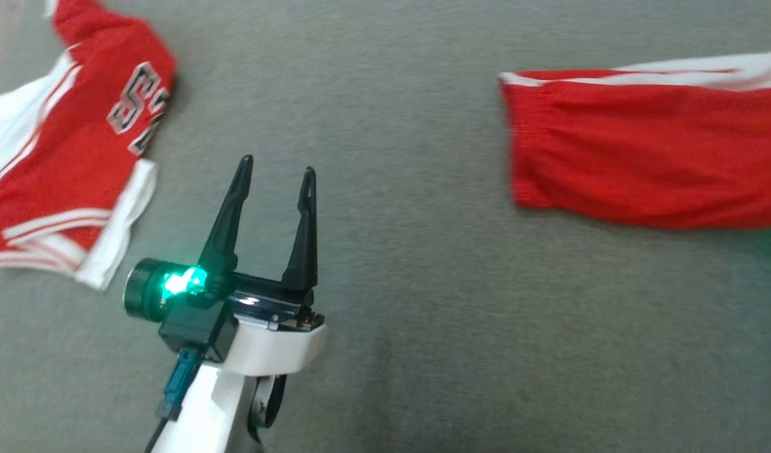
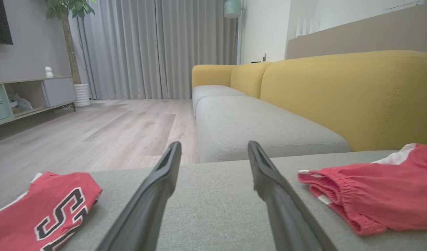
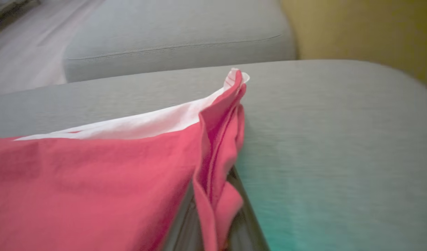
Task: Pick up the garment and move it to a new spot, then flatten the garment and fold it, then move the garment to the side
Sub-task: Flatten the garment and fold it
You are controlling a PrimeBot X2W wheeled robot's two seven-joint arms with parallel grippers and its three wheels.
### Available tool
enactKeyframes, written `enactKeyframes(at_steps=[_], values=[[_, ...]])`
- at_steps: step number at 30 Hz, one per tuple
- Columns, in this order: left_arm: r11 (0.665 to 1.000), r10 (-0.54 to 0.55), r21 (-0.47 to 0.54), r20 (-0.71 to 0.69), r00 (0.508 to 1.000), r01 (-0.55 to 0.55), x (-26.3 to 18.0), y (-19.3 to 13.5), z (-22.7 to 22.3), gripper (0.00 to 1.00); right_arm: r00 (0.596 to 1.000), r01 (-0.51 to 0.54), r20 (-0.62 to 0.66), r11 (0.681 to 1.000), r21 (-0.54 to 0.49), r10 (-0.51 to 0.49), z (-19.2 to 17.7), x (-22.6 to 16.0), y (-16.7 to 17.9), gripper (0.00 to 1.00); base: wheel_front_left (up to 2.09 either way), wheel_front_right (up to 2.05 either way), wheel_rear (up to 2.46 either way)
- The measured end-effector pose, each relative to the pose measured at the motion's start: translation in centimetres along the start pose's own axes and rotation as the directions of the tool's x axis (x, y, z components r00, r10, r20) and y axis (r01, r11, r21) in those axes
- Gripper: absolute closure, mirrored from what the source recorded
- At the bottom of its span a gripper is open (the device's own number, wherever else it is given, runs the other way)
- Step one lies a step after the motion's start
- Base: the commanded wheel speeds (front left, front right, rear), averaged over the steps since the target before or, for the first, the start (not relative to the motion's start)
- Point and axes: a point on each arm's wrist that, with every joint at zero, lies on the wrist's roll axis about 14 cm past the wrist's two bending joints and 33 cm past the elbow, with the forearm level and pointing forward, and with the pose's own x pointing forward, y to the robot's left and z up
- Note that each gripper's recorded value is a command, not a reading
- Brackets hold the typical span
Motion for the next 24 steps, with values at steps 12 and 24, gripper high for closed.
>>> enactKeyframes(at_steps=[12, 24], values=[[0.992, -0.121, -0.019, 0.016, 0.992, 0.122, 1.0, -3.4, 0.1, 0.00, 0.986, 0.016, 0.168, 0.997, -0.075, -0.003, 4.5, -3.6, -1.2, 1.00, 0.00, 0.00, 0.00], [0.995, -0.099, -0.027, 0.030, 0.995, 0.099, -1.1, -2.7, 1.4, 0.00, 0.871, -0.430, 0.238, 0.901, -0.055, 0.430, 6.0, -4.4, 19.4, 0.00, 0.00, 0.00, 0.00]])
